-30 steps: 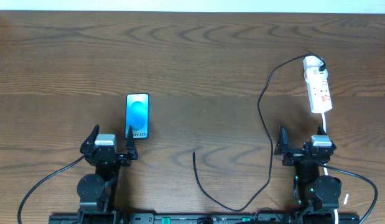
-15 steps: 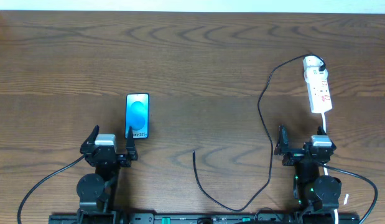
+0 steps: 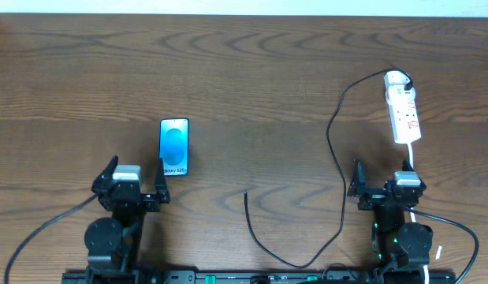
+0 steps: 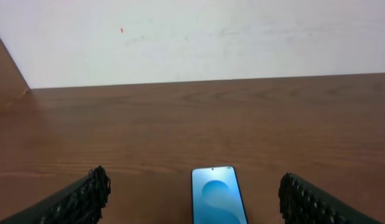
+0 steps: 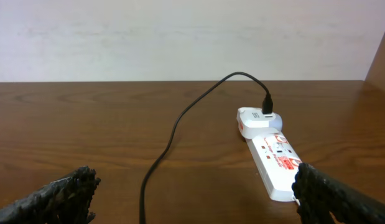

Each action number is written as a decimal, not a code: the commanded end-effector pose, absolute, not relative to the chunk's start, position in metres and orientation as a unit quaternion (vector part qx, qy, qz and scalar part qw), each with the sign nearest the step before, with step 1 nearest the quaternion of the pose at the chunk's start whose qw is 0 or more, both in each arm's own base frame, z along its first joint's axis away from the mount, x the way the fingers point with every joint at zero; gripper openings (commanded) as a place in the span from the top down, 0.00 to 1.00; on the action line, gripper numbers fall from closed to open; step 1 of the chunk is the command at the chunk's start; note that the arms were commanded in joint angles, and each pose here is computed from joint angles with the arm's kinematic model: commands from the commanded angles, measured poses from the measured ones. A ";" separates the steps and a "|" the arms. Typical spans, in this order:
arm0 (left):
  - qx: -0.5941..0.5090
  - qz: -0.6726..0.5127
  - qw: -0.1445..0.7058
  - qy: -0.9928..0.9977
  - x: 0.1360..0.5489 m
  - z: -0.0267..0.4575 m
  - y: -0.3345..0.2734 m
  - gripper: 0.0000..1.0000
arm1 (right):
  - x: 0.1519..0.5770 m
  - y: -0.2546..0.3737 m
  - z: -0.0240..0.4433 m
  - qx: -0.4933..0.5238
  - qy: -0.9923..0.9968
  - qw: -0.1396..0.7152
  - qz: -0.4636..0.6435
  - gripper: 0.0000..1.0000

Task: Plug charger to phone and switch on socket
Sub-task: 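Raise the left arm and move the left gripper over the phone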

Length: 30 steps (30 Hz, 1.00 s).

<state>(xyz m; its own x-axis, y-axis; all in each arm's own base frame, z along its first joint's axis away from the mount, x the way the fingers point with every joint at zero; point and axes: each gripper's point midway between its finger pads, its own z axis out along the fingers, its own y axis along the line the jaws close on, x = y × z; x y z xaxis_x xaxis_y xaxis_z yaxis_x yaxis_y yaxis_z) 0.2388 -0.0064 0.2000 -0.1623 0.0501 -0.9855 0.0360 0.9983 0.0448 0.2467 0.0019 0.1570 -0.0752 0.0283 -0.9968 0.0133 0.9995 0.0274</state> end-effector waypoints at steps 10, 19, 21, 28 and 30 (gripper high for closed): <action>0.049 -0.003 0.580 0.813 0.277 0.230 -0.013 0.11 | 0.246 0.003 0.158 0.007 0.732 0.682 0.000 0.01; 0.056 -0.020 0.517 0.854 0.305 0.241 -0.019 0.11 | 0.246 0.003 0.158 0.007 0.732 0.682 0.000 0.01; 0.056 -0.021 0.496 0.866 0.309 0.240 -0.019 0.11 | 0.246 0.003 0.158 0.007 0.732 0.682 0.000 0.01; 0.055 -0.025 0.415 0.908 0.318 0.237 -0.019 0.11 | 0.246 0.003 0.158 0.007 0.732 0.682 0.000 0.01; 0.054 -0.026 0.394 0.917 0.320 0.236 -0.019 0.11 | 0.246 0.003 0.158 0.007 0.732 0.682 0.000 0.01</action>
